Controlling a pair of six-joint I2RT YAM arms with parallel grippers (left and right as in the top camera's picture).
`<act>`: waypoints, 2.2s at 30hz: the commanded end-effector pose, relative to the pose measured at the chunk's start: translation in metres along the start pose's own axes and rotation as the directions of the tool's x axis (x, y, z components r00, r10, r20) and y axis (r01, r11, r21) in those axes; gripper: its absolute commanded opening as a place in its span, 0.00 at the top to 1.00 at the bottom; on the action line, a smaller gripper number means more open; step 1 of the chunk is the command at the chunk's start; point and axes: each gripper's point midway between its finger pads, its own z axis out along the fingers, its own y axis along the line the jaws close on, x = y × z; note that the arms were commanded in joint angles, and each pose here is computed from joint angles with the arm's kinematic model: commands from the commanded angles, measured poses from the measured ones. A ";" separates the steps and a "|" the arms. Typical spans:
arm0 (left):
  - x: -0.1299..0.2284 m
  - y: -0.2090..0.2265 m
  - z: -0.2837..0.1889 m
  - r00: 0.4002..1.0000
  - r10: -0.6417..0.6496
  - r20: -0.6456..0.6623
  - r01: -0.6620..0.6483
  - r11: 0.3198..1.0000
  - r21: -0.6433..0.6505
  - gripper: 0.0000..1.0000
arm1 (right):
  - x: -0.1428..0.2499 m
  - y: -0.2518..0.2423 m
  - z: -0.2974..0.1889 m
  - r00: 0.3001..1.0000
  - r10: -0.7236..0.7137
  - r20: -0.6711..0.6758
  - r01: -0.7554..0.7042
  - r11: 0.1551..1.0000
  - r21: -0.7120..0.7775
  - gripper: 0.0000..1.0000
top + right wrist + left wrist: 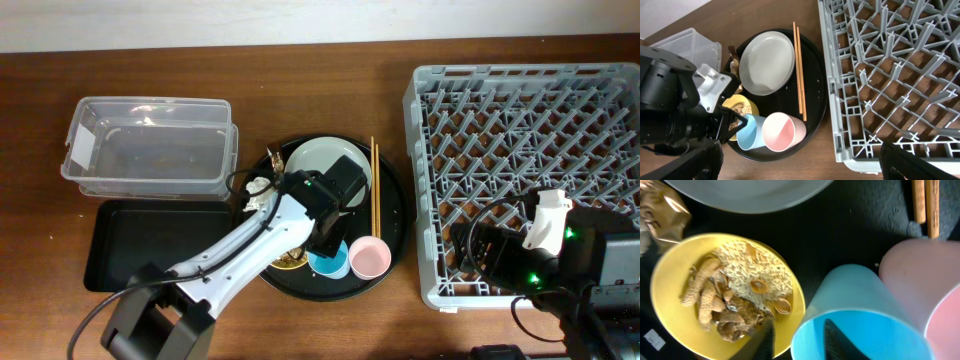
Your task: Sort waste into correct bins and load items into the dishwasher rack
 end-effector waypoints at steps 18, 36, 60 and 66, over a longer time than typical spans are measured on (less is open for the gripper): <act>-0.029 -0.001 -0.203 0.914 -0.154 0.376 -0.132 0.764 0.632 0.99 | 0.000 0.036 -0.007 0.989 -0.151 0.009 0.149 0.969 -0.195 0.01; -0.010 -0.061 -0.317 0.757 -0.057 0.651 -0.626 0.222 0.747 0.99 | 0.005 0.156 -0.089 0.819 -0.431 0.378 0.536 0.342 -0.772 0.18; -0.019 -0.069 -0.333 0.681 -0.056 0.730 -0.707 0.210 0.675 0.99 | 0.005 0.161 -0.088 0.844 -0.424 0.328 0.464 0.270 -0.844 0.38; -0.020 -0.068 -0.332 0.681 -0.058 0.730 -0.706 0.213 0.676 0.58 | 0.001 0.162 -0.088 0.831 -0.427 0.357 0.493 0.264 -0.829 0.49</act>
